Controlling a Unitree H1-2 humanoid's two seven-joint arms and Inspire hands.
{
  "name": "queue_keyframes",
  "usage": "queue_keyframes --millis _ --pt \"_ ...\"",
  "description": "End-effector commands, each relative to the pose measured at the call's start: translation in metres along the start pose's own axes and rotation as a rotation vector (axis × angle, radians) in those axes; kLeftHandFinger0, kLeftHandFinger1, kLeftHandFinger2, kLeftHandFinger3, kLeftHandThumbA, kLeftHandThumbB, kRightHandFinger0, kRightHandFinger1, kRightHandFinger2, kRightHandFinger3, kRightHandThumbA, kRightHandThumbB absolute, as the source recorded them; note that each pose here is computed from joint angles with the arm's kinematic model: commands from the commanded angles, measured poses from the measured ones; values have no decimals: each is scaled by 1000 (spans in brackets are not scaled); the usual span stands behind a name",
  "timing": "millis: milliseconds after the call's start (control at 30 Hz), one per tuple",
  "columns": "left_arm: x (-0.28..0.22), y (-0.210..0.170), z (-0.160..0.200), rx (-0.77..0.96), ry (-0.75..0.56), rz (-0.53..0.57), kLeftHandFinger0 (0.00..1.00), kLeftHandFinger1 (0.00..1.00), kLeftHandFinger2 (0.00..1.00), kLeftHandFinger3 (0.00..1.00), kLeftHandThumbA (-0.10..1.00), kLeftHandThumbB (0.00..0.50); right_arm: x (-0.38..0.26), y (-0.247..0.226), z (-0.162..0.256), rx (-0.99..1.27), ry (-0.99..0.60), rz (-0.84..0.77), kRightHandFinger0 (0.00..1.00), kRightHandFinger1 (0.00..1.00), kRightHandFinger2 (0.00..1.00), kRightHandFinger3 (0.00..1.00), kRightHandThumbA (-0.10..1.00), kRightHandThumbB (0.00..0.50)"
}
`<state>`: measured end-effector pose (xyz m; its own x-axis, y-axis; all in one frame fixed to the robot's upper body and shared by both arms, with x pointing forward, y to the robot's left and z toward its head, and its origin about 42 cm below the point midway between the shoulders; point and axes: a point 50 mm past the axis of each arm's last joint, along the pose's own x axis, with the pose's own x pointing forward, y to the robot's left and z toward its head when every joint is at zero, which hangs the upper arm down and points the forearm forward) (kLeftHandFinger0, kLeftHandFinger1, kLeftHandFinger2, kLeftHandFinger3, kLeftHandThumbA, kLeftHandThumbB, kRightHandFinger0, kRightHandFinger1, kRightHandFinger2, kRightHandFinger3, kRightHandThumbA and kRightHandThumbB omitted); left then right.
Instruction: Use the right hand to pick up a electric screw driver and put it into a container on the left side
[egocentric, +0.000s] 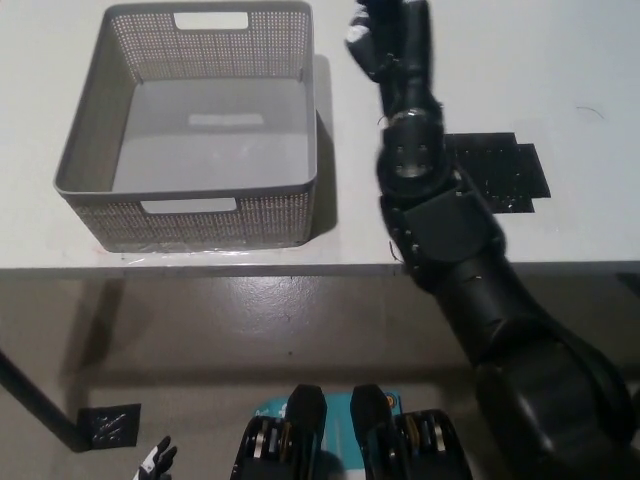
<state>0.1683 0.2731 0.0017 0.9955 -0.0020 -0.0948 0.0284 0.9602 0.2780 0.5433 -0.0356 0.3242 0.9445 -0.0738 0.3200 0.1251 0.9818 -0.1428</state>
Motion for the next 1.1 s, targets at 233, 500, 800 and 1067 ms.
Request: queue_keyframes --millis 233,500,800,1067 --pt "-14 -8 -1 -16 4 -7 1000 1000 1000 1000 1000 53 -7 60 88 47 -199 71 0 136 624 661 -100 137" --pt "-19 -10 1 2 6 -12 1000 1000 1000 1000 1000 41 -21 85 114 103 -252 135 0 173 627 710 -100 127" --pt "-20 -10 0 12 11 -18 1000 1000 1000 1000 1000 11 -36 104 106 109 -219 172 0 200 662 754 -100 121" --pt "-25 -14 -2 -3 18 -25 1000 1000 1000 1000 1000 6 -49 117 72 125 -76 187 0 249 660 707 -100 106"
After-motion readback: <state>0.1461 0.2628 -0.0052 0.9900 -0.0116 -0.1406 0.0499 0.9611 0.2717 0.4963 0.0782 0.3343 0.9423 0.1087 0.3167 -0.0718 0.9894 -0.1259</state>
